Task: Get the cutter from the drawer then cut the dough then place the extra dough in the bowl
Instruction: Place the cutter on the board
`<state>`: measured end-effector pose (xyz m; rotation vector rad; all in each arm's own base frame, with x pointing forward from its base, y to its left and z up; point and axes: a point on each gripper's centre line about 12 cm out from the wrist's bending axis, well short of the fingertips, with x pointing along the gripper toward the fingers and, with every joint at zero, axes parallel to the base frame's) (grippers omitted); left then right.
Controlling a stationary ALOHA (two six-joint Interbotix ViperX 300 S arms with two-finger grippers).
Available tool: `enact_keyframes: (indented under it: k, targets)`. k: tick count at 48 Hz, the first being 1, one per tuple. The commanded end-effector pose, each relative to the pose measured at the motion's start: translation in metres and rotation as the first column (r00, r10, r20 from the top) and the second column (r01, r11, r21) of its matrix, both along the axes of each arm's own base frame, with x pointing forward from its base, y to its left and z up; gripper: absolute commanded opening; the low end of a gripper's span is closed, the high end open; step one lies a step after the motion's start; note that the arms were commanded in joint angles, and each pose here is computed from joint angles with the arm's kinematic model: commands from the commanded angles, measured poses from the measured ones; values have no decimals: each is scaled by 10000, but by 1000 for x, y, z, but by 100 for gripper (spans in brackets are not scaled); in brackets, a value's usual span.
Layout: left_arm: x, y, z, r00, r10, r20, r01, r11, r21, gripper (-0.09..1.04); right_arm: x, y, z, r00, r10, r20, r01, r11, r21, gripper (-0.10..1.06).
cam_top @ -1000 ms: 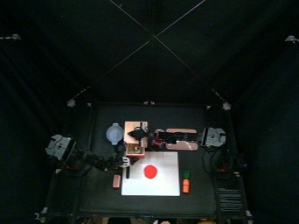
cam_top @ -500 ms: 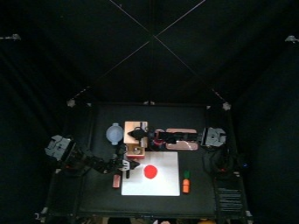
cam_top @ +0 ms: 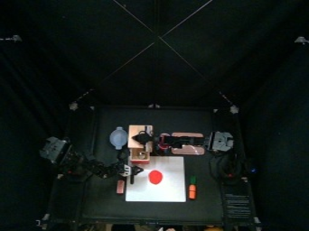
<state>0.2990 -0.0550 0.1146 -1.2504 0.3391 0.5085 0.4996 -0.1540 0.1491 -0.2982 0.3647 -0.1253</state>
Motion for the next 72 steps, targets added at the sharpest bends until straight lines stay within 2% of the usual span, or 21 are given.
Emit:
enact_keyframes:
  k: [1,8,13,17,22,25,28,33,41,49,54,61,72]
  targets:
    - [-5,-10,20,9977,-503,455,516,9982,-291,94,-2,-3,-8,9994,-111,-327,112,9999,28,-3]
    - [-20,-10,36,9822,-1636,924,1598,9860,466,93,-1,-4,-7,9995,-121,-295,122,9999,28,-3]
    - [-26,-9,56,9383,-3053,1622,2665,9377,2231,91,0,-1,-4,9997,-80,-213,80,10000,44,-3]
    - [-27,-2,72,8927,-4034,2010,2974,8623,4098,88,2,0,1,9999,-49,-112,50,10000,10,-3]
    - [-29,7,96,8304,-5081,2286,2688,7247,6345,85,4,4,12,9999,22,109,-22,10000,-49,-3]
    - [-30,12,106,8096,-5456,2166,2430,6474,7224,84,5,7,18,9997,79,211,-78,9999,-87,-3]
    - [-31,17,111,8022,-5637,1969,2210,5867,7791,83,6,11,25,9994,154,317,-150,9998,-116,-3]
    - [-36,29,116,8137,-5571,1658,1787,5113,8406,83,5,23,39,9987,291,420,-285,9995,-139,-3]
    - [-48,48,121,8465,-5166,1286,1163,4152,9023,83,-3,49,56,9995,292,104,-294,9993,227,-3]
    - [-60,59,125,8678,-4835,1146,712,3492,9343,83,-19,72,74,9986,304,-439,-284,9985,470,-2]
    - [-66,67,127,8859,-4484,1186,446,3369,9405,83,-29,82,79,9966,298,-773,-250,9977,623,2]
    - [-72,72,129,8942,-4290,1281,220,3278,9445,83,-40,93,74,9917,306,-1245,-192,9956,920,16]
    - [-73,73,130,8926,-4336,1240,204,3134,9494,83,-42,92,64,9895,93,-1443,113,9899,1416,52]
